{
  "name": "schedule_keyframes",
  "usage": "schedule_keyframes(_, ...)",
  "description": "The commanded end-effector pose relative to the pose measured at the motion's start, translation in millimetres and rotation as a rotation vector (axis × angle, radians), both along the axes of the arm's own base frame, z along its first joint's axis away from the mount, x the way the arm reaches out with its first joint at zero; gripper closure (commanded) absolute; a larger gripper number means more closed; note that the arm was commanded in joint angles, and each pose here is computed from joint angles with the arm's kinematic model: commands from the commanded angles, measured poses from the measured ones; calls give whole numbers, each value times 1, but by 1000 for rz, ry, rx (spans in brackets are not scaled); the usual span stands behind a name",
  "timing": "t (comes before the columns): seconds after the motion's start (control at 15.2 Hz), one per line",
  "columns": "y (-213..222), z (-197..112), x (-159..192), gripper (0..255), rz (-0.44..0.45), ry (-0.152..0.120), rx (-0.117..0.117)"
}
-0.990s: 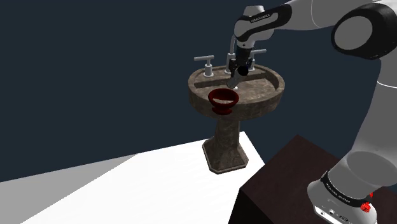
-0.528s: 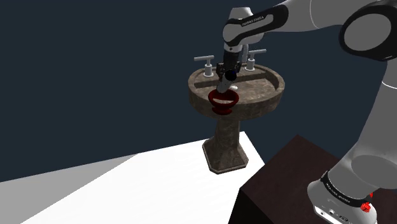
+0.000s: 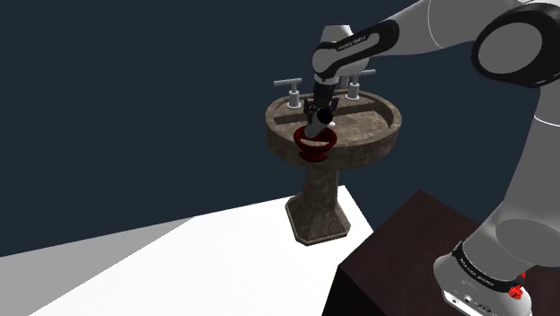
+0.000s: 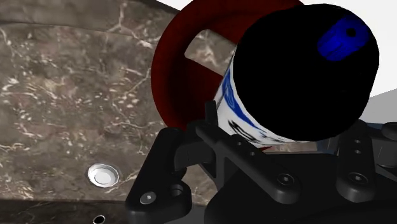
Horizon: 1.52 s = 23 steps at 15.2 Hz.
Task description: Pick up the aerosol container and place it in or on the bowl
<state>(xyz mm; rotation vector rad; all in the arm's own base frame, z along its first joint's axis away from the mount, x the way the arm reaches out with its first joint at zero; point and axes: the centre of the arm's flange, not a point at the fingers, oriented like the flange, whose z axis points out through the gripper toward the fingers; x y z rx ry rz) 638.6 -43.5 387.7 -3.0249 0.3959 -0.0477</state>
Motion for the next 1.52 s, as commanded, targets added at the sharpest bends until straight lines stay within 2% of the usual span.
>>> schedule_keyframes(0.0,4,-12,0,255,2,1,1)
schedule_keyframes(0.33,4,-41,0,255,2,1,1)
schedule_keyframes(0.86,4,-41,0,255,2,1,1)
schedule_keyframes(0.92,4,-41,0,0,2,1,1)
schedule_keyframes(1.25,4,-41,0,0,2,1,1)
schedule_keyframes(1.45,0,-2,-1,0,2,1,1)
